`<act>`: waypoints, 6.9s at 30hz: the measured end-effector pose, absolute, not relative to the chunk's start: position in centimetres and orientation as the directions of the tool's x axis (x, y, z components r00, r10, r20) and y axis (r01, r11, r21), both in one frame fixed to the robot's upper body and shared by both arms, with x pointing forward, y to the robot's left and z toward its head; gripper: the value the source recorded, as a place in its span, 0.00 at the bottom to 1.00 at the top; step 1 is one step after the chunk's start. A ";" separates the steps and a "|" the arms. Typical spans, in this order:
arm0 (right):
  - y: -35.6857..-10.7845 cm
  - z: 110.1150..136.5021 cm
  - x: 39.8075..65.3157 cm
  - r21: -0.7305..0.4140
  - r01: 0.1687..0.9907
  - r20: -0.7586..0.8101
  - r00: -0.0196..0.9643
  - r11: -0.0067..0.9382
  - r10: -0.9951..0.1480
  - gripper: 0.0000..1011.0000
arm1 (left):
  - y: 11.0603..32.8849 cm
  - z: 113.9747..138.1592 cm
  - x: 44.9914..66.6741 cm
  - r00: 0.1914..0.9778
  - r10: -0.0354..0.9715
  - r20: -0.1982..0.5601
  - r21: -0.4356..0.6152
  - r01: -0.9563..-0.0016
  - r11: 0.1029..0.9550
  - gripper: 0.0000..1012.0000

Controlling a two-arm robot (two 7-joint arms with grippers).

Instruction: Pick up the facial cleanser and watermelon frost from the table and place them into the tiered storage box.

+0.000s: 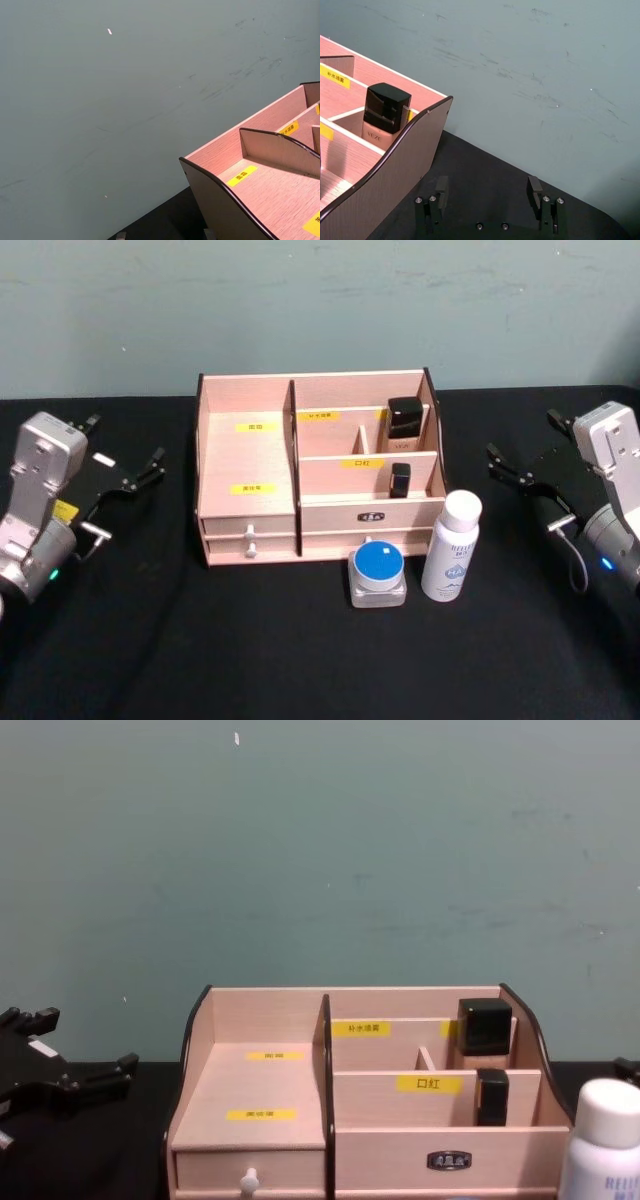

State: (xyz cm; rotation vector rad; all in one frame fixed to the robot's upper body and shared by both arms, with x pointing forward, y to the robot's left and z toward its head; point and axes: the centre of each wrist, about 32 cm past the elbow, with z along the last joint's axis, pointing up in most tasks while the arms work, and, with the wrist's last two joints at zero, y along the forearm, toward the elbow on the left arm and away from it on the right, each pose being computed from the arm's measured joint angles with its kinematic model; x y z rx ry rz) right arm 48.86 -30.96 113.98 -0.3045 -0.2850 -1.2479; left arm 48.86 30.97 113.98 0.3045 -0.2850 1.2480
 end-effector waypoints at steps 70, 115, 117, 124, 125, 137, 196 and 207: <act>-31.7 119.7 39.8 -0.043 0.901 0.375 0.416 0.432 -0.829 0.99 | 31.0 114.0 48.9 0.292 0.880 0.374 0.070 -0.955 0.287 0.99; -31.2 116.1 37.5 -0.157 0.808 0.142 0.587 0.568 -0.797 0.99 | 31.0 114.0 48.9 0.292 0.880 0.374 0.070 -0.955 0.287 0.99; -31.2 115.7 37.7 -0.163 0.805 0.127 0.590 0.570 -0.797 0.99 | 31.0 114.0 48.9 0.292 0.880 0.374 0.070 -0.955 0.287 0.99; -31.1 114.8 38.4 -0.178 0.794 0.091 0.601 0.581 -0.794 0.99 | 31.0 114.0 48.9 0.292 0.880 0.374 0.070 -0.955 0.287 0.99; -31.1 114.7 38.5 -0.179 0.793 0.089 0.602 0.582 -0.794 0.99 | 31.0 114.0 48.9 0.292 0.880 0.374 0.070 -0.955 0.287 0.99; -30.6 113.7 39.9 -0.184 0.785 0.067 0.610 0.591 -0.790 0.99 | 31.0 114.0 48.9 0.292 0.880 0.374 0.070 -0.955 0.287 0.99; -29.2 112.8 43.1 -0.171 0.769 0.028 0.629 0.616 -0.777 0.60 | 31.0 114.0 48.9 0.292 0.880 0.374 0.070 -0.955 0.287 0.99; -29.2 112.8 43.1 -0.171 0.769 0.028 0.629 0.616 -0.777 0.59 | 31.0 114.0 48.9 0.292 0.880 0.374 0.070 -0.955 0.287 0.99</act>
